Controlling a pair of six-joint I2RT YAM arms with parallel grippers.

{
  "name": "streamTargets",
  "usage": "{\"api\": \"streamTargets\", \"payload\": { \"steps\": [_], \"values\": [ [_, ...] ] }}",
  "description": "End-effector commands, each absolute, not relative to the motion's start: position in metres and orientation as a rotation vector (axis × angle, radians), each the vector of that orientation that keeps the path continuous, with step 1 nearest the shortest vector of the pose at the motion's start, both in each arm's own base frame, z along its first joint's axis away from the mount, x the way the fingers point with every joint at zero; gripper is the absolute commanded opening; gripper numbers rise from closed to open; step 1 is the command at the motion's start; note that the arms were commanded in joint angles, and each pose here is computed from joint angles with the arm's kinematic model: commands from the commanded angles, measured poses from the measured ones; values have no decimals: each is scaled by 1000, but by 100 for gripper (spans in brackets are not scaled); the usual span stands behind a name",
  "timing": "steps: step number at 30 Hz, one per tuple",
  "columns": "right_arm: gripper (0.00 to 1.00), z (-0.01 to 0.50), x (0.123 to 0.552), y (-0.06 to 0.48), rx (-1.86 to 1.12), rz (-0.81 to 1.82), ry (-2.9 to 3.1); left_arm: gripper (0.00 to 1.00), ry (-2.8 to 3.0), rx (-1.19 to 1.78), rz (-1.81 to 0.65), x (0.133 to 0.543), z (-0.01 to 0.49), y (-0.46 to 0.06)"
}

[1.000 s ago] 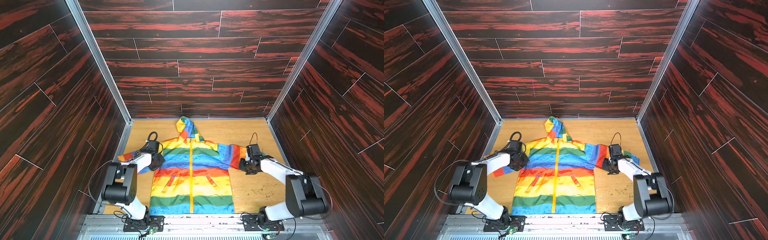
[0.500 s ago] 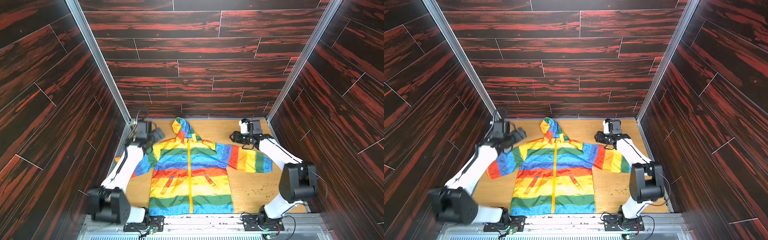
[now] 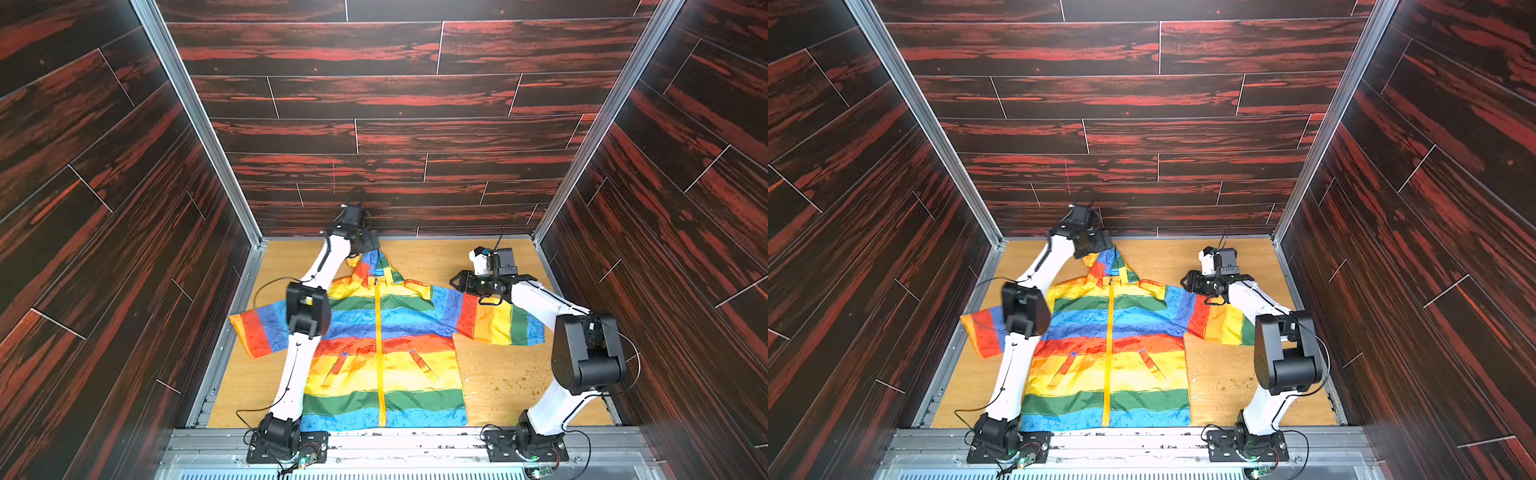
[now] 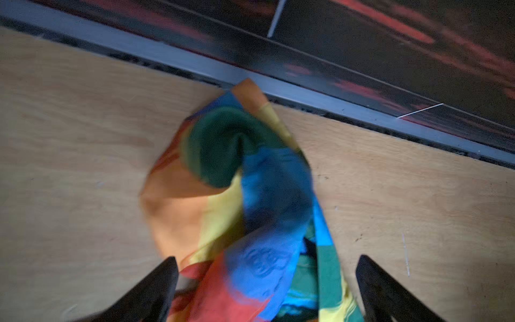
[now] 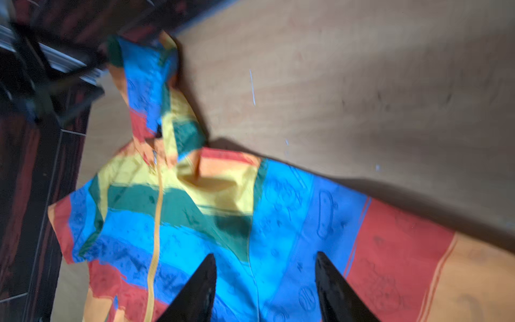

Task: Unzip the jacket
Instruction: Flatten out the jacket at the center of the board.

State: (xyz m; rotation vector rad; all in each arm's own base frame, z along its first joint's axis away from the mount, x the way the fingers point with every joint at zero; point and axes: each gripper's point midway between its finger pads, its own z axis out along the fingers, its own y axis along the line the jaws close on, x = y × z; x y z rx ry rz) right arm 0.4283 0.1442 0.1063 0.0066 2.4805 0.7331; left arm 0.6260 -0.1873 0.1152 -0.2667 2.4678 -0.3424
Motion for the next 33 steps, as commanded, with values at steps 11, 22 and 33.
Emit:
{"api": "streamTargets", "payload": {
  "steps": [11,22,33],
  "values": [
    [59,118,396,144,-51,746,2472,90,2420,-367,-117,635,90,-177],
    [42,120,380,141,-34,755,2458,0,2161,-374,-694,676,157,-239],
    [30,153,376,129,1,703,2290,0,2130,533,-1206,552,250,-323]
  ]
}}
